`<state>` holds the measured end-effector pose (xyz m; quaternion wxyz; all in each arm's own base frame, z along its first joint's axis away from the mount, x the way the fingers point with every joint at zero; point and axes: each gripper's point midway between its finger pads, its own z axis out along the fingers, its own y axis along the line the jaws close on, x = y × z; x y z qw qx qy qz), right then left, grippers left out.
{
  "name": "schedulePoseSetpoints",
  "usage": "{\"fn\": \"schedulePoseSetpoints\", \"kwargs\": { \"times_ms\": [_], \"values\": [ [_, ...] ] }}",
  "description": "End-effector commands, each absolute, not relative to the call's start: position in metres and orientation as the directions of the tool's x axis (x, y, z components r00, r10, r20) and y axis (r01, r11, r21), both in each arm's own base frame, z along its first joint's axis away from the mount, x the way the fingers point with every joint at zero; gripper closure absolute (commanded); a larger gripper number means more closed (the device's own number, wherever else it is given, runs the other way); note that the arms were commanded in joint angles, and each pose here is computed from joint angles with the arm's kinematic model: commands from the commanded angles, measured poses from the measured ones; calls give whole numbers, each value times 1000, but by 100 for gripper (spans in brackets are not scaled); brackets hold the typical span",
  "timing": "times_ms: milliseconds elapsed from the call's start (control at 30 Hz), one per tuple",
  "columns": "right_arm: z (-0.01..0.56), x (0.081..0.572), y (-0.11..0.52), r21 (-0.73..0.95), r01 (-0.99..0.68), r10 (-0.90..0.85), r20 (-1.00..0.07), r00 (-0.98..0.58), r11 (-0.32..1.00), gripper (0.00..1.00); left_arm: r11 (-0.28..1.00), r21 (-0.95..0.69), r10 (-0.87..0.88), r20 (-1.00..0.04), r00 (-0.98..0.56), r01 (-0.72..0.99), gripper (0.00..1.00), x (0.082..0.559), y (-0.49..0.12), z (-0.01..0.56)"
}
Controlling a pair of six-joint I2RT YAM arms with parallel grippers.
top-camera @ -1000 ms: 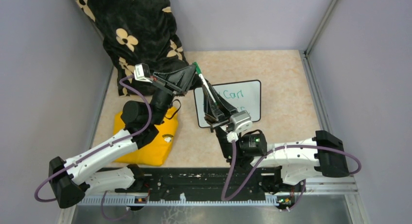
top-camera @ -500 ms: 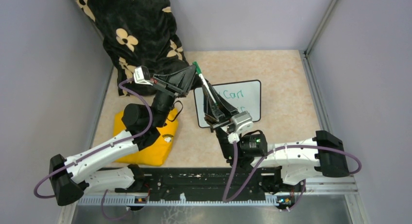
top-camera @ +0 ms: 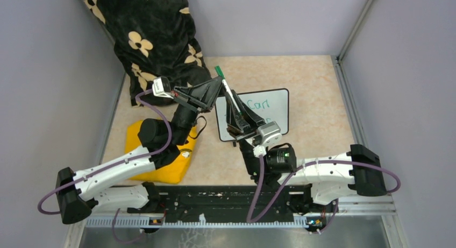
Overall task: Write a sentence on the whiteboard
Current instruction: Close the whiteboard marker at the center of the board.
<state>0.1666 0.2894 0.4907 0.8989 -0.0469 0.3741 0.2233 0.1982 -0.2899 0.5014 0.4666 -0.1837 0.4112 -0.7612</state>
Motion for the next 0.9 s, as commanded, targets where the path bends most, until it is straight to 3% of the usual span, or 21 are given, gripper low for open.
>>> {"fn": "schedulePoseSetpoints", "kwargs": {
  "times_ms": [0,233,567,867],
  "values": [
    [508,175,261,258,-411,477,-617,626,874,100,-257,-781,-656,-292,-696,570,100,137,-340,468],
    [510,174,257,268,-418,489,-609,624,868,100,-266,-770,-666,-289,-688,581,98,136,-337,469],
    [510,168,255,266,-455,515,-606,607,850,100,-208,-751,-734,-303,-607,627,34,142,-317,478],
    [505,152,260,201,-579,560,-621,549,790,100,-2,-672,-839,-402,-366,741,14,156,-281,502]
  ]
}}
